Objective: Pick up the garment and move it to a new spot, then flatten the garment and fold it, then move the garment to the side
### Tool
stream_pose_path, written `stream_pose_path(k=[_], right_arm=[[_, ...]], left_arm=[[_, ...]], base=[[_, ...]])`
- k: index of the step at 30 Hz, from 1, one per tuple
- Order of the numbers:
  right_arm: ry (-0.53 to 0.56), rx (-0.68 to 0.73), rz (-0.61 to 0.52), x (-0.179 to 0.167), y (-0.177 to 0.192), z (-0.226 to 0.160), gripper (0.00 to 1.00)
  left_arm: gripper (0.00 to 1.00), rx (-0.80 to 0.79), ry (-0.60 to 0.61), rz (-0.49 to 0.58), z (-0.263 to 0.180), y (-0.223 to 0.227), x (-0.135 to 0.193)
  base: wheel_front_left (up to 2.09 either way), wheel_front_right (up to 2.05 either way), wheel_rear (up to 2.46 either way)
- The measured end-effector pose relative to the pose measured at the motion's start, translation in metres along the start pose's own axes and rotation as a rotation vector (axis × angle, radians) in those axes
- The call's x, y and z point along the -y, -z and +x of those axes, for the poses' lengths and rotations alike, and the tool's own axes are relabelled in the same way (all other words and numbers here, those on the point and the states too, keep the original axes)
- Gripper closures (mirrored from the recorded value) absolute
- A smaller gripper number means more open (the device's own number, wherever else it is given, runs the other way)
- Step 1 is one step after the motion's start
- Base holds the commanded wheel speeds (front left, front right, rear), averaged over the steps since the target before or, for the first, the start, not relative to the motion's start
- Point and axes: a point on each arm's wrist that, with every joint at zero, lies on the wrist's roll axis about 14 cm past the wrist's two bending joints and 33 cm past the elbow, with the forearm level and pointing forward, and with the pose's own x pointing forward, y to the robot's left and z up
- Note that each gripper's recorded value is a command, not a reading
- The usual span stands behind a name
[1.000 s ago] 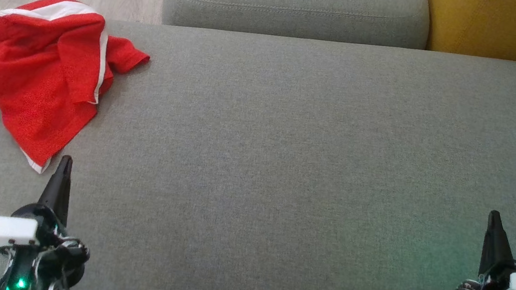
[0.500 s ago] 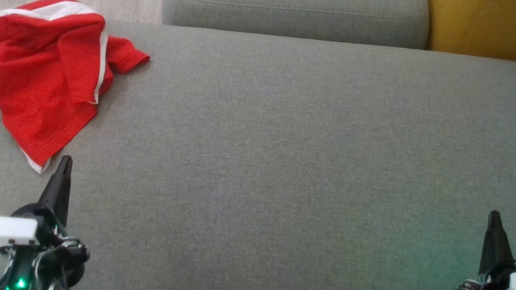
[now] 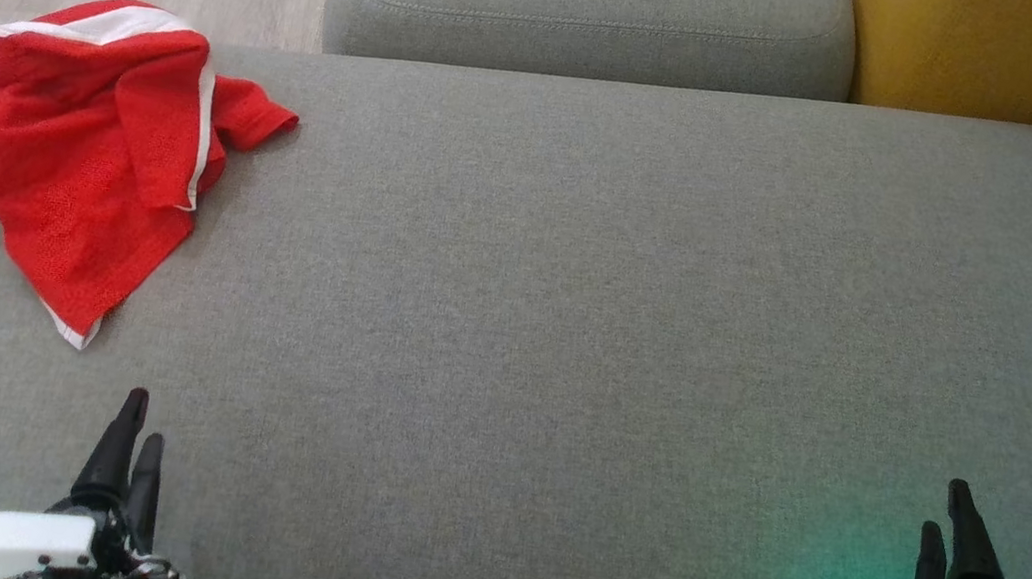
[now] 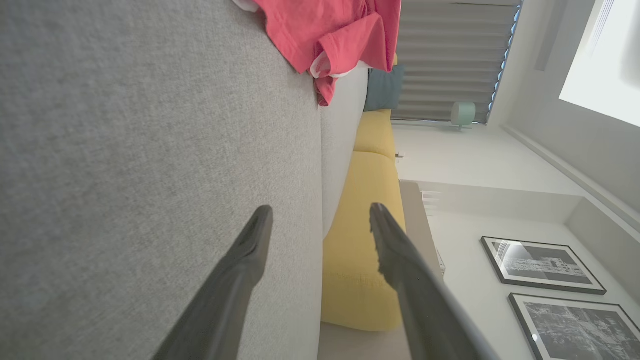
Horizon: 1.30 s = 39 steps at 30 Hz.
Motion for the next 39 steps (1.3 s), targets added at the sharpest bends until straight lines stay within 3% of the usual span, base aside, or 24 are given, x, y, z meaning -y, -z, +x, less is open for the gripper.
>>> stream_pose_path(k=[19, 39], right_arm=[[-0.060, 0.014, -0.149, -0.020, 0.004, 0.000, 0.00], [-0.158, -0.012, -0.459, -0.048, 0.026, 0.000, 0.00]], left_arm=[[0.00, 0.014, 0.049, 0.171, 0.002, 0.004, 0.023], [0.00, 0.006, 0.101, 0.520, 0.001, 0.021, 0.041]], base=[[0.00, 0.00, 0.00], [0.00, 0.00, 0.00]])
